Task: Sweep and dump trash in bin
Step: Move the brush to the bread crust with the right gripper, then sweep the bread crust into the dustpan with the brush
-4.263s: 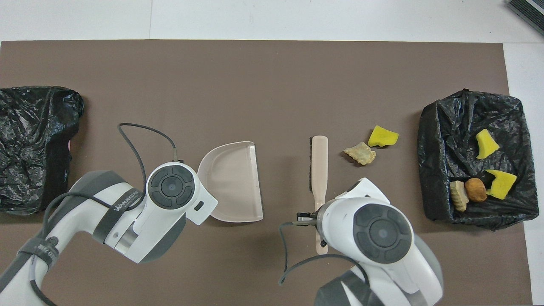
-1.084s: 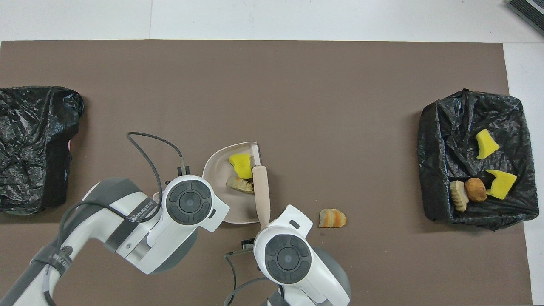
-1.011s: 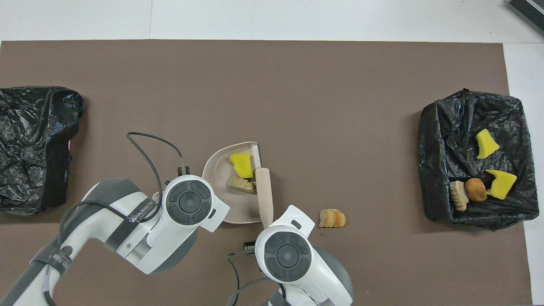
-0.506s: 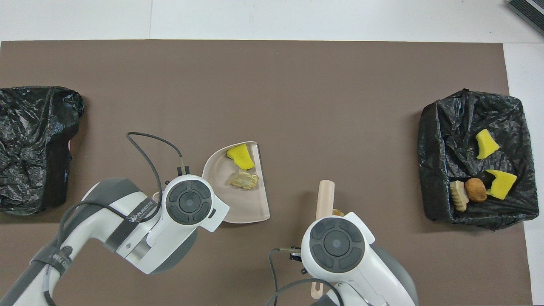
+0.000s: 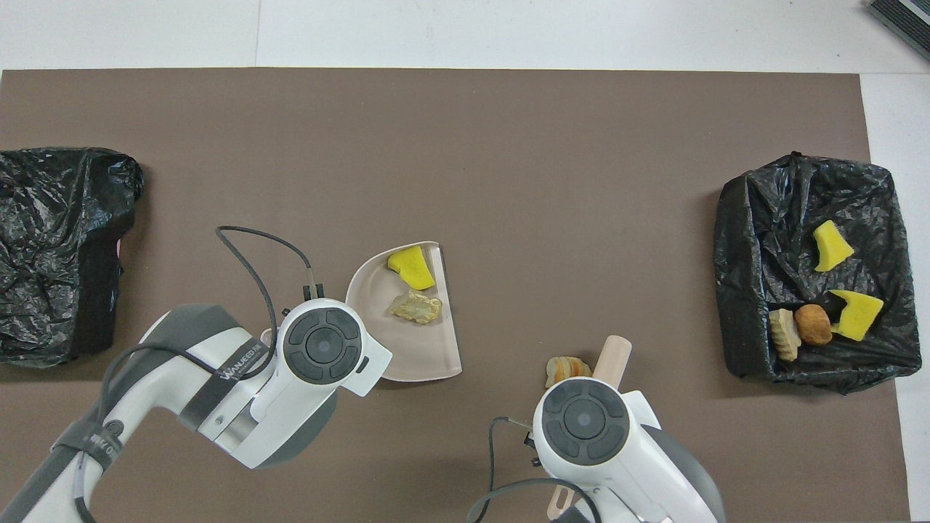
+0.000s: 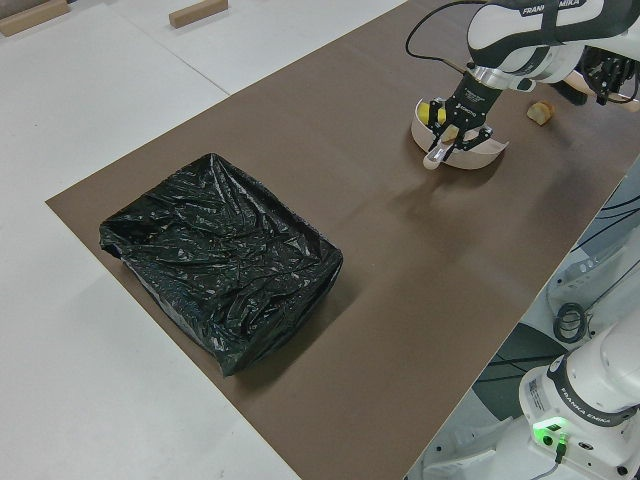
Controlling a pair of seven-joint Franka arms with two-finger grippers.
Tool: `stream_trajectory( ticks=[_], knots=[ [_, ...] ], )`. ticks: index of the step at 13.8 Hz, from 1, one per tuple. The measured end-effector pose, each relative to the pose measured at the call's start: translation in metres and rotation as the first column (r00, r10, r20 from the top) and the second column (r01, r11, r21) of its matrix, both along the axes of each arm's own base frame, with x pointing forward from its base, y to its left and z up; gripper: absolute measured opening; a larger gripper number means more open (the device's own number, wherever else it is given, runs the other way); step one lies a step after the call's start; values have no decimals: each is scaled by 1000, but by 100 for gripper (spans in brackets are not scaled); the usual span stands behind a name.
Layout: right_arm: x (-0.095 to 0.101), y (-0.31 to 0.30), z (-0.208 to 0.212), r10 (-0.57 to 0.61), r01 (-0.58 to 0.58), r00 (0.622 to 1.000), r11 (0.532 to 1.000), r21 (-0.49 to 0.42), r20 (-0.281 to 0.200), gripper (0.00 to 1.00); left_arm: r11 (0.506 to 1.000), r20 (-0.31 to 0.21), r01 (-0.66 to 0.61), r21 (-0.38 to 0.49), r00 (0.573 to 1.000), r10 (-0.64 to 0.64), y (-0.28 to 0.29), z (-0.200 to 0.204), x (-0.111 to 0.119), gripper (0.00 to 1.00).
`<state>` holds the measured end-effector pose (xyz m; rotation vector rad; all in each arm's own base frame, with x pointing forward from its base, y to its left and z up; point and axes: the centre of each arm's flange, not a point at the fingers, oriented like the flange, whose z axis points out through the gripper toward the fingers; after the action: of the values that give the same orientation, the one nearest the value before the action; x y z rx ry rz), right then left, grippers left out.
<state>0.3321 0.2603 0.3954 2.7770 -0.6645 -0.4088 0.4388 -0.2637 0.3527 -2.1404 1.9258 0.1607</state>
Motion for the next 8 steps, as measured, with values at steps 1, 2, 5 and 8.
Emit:
stream_trajectory(
  ticks=[1,2,5,8],
  knots=[
    [-8,-8,-4,-4,4,1000,1000,-6,-9,26,1000,0,0,0,1000,0,0,0,0,32],
    [-17,-15,-9,-5,5,1000,1000,-10,-16,26,1000,0,0,0,1000,0,0,0,0,32],
    [-36,-27,-27,-7,7,1000,1000,19,15,26,1000,0,0,0,1000,0,0,0,0,32],
    [-35,-23,-56,-32,26,997,997,77,69,26,1000,0,0,0,1000,0,0,0,0,32]
  ],
)
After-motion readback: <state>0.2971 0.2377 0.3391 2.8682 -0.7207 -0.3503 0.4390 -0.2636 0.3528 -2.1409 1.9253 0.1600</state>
